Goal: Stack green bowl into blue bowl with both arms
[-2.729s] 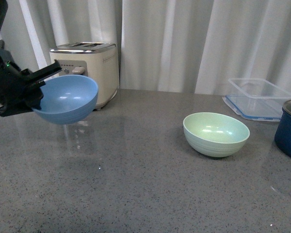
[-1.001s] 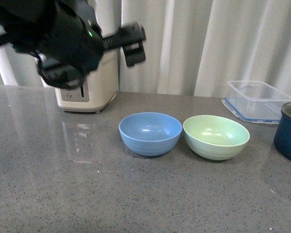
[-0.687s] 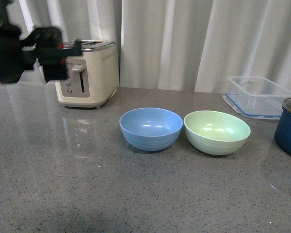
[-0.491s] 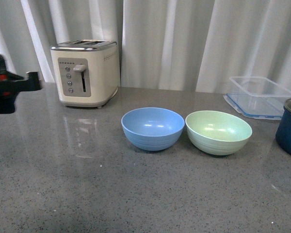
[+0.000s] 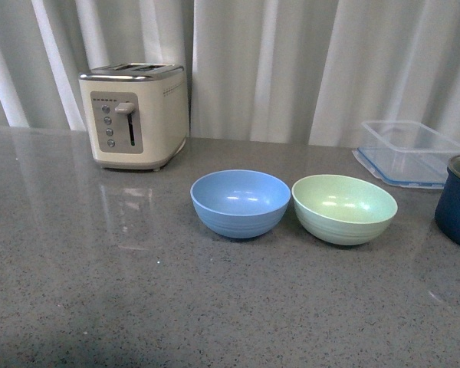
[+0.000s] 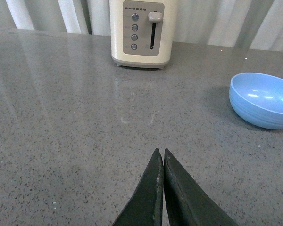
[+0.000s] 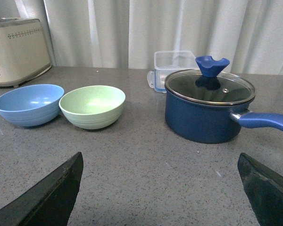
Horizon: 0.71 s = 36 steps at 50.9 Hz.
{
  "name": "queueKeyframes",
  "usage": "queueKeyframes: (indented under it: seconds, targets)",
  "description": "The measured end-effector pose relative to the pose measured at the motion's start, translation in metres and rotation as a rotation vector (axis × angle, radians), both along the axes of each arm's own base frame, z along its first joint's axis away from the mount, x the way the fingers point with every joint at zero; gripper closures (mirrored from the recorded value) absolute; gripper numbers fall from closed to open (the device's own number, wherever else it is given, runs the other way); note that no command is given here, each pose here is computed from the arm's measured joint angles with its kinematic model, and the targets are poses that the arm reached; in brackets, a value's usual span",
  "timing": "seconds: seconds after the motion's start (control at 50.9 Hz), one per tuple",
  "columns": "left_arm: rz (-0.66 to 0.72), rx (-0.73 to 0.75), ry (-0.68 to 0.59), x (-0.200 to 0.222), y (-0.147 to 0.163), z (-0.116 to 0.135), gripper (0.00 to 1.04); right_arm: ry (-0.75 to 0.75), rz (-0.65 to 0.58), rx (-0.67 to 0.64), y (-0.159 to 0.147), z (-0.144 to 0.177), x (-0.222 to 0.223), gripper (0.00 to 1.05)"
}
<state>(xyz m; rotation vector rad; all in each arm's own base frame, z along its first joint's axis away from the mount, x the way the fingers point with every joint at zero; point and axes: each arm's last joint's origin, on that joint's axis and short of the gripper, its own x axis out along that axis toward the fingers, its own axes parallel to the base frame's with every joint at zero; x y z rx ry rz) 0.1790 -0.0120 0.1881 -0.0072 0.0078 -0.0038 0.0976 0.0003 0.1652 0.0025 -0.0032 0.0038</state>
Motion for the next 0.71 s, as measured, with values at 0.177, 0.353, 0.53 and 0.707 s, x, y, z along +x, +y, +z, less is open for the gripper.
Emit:
queueKeyframes:
  seconds: [0.177, 0.353, 0.53, 0.707]
  targets:
    - [0.008, -0.001, 0.001, -0.02, 0.012, -0.009, 1.01, 0.0, 0.0, 0.0, 0.0, 0.0, 0.0, 0.1]
    - [0.005, -0.001, 0.0, -0.034, 0.012, -0.013, 1.01, 0.0, 0.0, 0.0, 0.0, 0.0, 0.0, 0.1]
    - [0.003, -0.001, -0.018, -0.042, 0.012, -0.018, 1.01, 0.0, 0.0, 0.0, 0.0, 0.0, 0.0, 0.1]
    - [0.003, 0.0, -0.021, -0.048, 0.012, -0.017, 1.01, 0.0, 0.0, 0.0, 0.0, 0.0, 0.0, 0.1]
